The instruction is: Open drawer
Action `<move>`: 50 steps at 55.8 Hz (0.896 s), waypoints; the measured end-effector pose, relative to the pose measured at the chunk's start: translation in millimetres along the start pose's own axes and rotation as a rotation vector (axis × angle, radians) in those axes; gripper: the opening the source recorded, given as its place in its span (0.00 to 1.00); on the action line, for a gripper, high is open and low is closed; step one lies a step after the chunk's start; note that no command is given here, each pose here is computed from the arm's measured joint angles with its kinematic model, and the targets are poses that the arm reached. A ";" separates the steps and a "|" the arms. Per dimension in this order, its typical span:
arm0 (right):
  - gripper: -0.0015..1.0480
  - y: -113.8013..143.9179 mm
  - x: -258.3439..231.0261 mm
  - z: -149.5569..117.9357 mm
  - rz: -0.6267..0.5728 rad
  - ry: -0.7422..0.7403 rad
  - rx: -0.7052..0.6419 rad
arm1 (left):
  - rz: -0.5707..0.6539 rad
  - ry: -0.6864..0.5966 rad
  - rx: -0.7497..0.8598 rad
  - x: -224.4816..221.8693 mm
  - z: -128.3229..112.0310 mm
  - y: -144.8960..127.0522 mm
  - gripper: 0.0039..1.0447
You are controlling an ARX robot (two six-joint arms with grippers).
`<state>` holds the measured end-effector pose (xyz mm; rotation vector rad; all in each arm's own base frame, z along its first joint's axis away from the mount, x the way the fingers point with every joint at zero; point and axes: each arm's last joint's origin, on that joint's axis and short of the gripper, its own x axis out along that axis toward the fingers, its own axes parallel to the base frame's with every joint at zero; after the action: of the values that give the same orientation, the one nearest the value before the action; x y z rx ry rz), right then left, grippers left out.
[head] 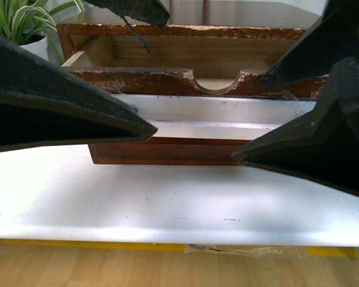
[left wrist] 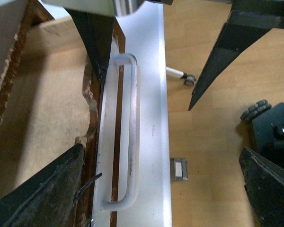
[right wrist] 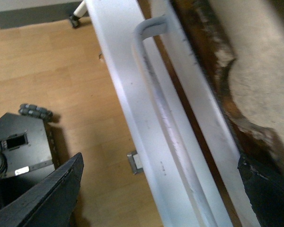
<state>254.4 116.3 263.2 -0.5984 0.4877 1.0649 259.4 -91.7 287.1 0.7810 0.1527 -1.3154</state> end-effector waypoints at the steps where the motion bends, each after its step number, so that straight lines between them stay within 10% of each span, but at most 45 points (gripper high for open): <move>1: 0.91 0.2 -1.5 -0.5 -0.008 -0.007 0.003 | 0.008 -0.004 -0.002 -0.6 -0.3 -0.2 0.94; 27: 0.91 15.8 -62.1 -46.3 -0.690 -0.333 0.281 | 0.865 0.058 -0.360 -42.7 -83.5 10.3 0.94; 38: 0.91 50.4 -75.0 -77.8 -0.891 -0.401 0.463 | 1.184 0.067 -0.654 -77.1 -114.7 -29.8 0.94; 50: 0.91 82.9 -79.3 -102.3 -1.021 -0.447 0.609 | 1.274 -0.013 -0.783 -85.9 -108.4 -79.6 0.94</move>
<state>138.1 25.6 219.6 -0.0075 0.0506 0.0289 197.9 38.1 217.6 0.0795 0.1073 0.0059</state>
